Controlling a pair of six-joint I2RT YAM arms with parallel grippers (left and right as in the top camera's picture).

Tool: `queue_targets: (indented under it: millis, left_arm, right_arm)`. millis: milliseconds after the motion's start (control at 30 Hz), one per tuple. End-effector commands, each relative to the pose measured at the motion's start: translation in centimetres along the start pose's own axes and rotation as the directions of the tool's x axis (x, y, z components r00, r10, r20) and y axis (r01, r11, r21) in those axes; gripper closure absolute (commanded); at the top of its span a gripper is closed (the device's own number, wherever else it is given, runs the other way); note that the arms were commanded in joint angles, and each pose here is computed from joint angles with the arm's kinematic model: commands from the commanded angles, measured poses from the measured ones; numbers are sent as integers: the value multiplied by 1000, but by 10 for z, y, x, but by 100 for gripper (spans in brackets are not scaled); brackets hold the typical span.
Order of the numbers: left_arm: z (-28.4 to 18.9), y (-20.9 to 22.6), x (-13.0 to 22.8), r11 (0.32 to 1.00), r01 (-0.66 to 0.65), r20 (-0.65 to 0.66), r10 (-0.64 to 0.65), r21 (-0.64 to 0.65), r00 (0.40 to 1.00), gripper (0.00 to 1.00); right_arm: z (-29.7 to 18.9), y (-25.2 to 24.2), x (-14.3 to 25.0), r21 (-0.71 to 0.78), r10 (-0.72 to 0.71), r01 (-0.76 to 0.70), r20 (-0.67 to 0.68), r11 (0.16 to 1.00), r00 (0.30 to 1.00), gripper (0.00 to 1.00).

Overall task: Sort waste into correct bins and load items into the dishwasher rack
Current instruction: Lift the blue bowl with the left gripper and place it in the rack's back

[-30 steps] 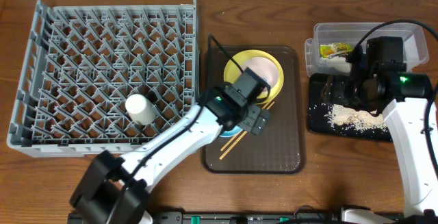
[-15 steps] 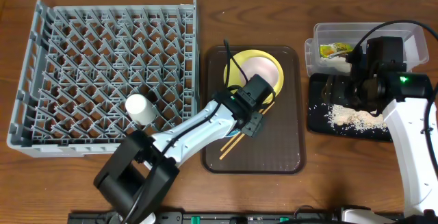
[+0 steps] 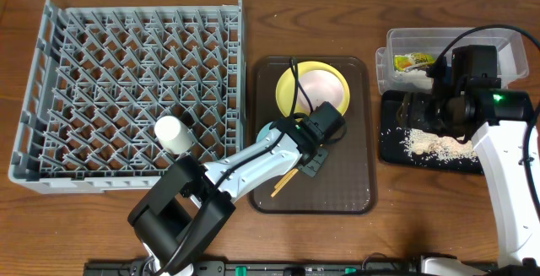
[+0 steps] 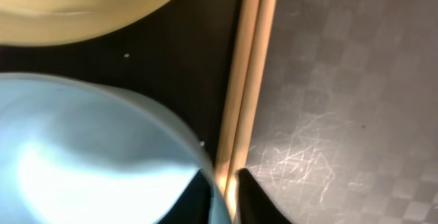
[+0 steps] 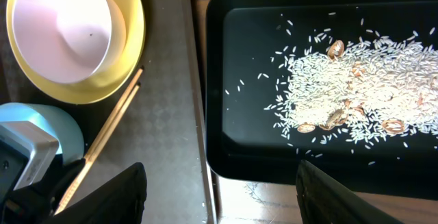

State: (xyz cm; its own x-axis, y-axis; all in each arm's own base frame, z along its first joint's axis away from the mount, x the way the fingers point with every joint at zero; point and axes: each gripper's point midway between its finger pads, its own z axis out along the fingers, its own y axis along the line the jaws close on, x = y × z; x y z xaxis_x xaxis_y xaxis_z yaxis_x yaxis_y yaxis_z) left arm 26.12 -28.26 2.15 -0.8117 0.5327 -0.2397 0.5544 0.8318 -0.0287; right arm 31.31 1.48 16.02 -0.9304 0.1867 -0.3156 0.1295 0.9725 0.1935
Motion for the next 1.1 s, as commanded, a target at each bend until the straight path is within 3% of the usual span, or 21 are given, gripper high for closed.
queue_targets:
  millis: [0, 67, 367, 500, 633, 800, 933, 1067]
  left_arm:
    - [-13, 0, -11, 1000, -2, 41, 2, 1, 999, 89]
    - [-23, -1, -16, 1000, -2, 70, 1, 8, 998, 94]
    - [-103, 12, -45, 998, 31, 280, -44, 50, 959, 94]
    - [-151, 44, -59, 993, 99, 394, -115, 63, 912, 94]
    - [-197, 78, -71, 978, 131, 482, -194, 162, 854, 94]
    - [-236, 125, -87, 939, 186, 537, -320, 290, 781, 94]
    - [-257, 166, -96, 925, 245, 586, -375, 291, 718, 94]
    - [-275, 179, -108, 911, 178, 637, -391, 373, 664, 94]
  right_arm:
    - [-6, -4, -5, 7, 5, -5, 23, 1000, 1000, 33]
    - [-6, -4, -5, 8, 5, -6, 21, 1000, 1000, 32]
    - [-6, -4, -4, 8, 5, -5, 20, 1000, 1000, 32]
    - [-6, -4, -4, 8, 6, -6, 20, 1000, 1000, 32]
    - [-6, -4, -5, 8, 5, -6, 21, 1000, 1000, 32]
    - [-6, -3, -5, 7, 5, -5, 21, 1000, 1000, 33]
    - [-6, -3, -5, 7, 5, -5, 22, 1000, 1000, 32]
    - [-6, -3, -5, 7, 5, -5, 23, 1000, 1000, 33]
